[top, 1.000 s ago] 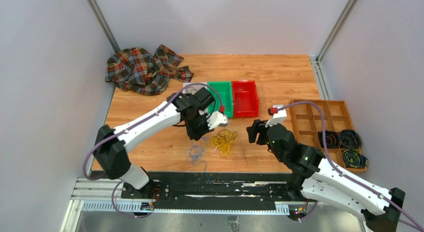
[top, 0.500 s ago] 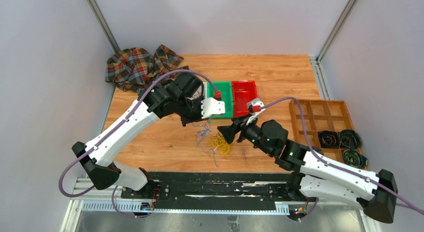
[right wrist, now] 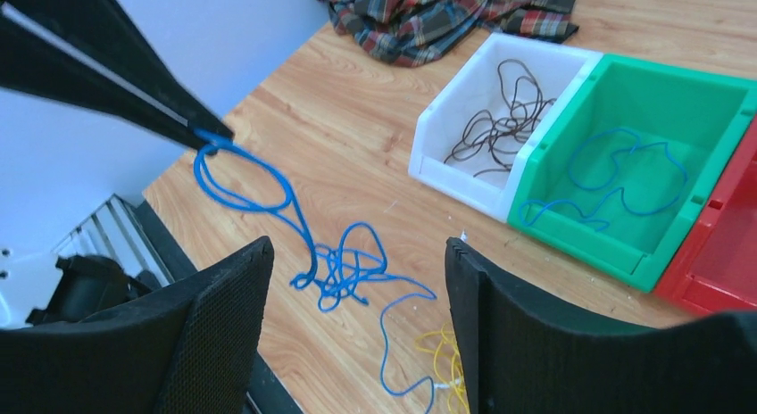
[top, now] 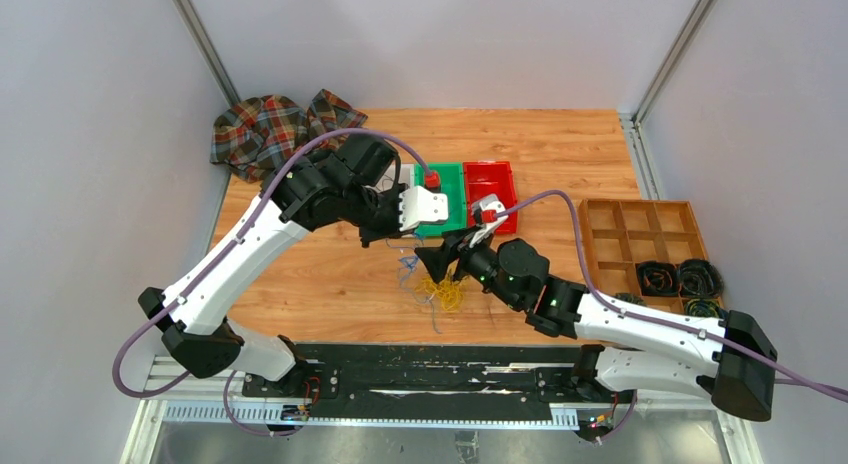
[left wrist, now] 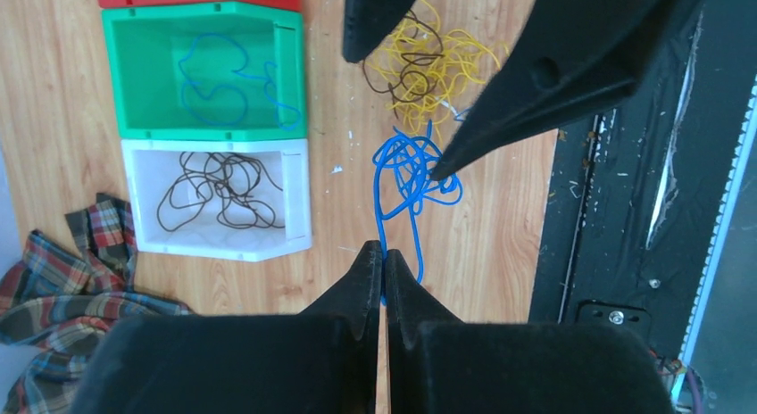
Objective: Untangle the cables
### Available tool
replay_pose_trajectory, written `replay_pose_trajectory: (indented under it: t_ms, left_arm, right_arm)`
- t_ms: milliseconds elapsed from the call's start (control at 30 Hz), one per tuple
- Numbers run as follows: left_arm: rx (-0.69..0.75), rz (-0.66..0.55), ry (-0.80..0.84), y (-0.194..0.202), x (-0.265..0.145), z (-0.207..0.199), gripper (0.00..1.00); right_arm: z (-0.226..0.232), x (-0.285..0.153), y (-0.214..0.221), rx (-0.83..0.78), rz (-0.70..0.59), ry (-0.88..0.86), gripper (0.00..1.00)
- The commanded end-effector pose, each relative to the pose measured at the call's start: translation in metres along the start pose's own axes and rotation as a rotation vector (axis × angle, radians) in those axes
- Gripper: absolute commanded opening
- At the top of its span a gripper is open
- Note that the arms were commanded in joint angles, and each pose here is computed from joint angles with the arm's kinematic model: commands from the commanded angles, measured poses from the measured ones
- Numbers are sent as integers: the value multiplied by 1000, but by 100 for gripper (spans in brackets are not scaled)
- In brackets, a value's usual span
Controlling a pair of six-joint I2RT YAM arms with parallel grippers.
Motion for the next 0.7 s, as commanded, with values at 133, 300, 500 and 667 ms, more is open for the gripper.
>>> replay_pose_trajectory:
  t_ms: [133, 300, 500, 667]
  left_arm:
    - [-13, -53, 47, -7, -9, -11, 1]
    - [-23, -85, 39, -15, -14, -9, 1]
    - [-12, -165, 22, -36, -30, -3, 1]
    - [-13, -243, 20, -53, -47, -1, 1]
  right_arm:
    - [19, 15, -30, 60, -146, -1, 66]
    - [22, 23, -27, 60, -138, 4, 60]
    - [22, 32, -25, 64, -157, 29, 50]
    - [23, 45, -16, 65, -134, 33, 45]
Point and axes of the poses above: each gripper's point midway between its finger pads, its own x axis out along the fingers, its own z axis along the line the jaws close on, y = z × x, the point moved 8 cm from there along -x, back along the fingers, and after that the axes turned 10 degrees about x, right-handed, at the moved point
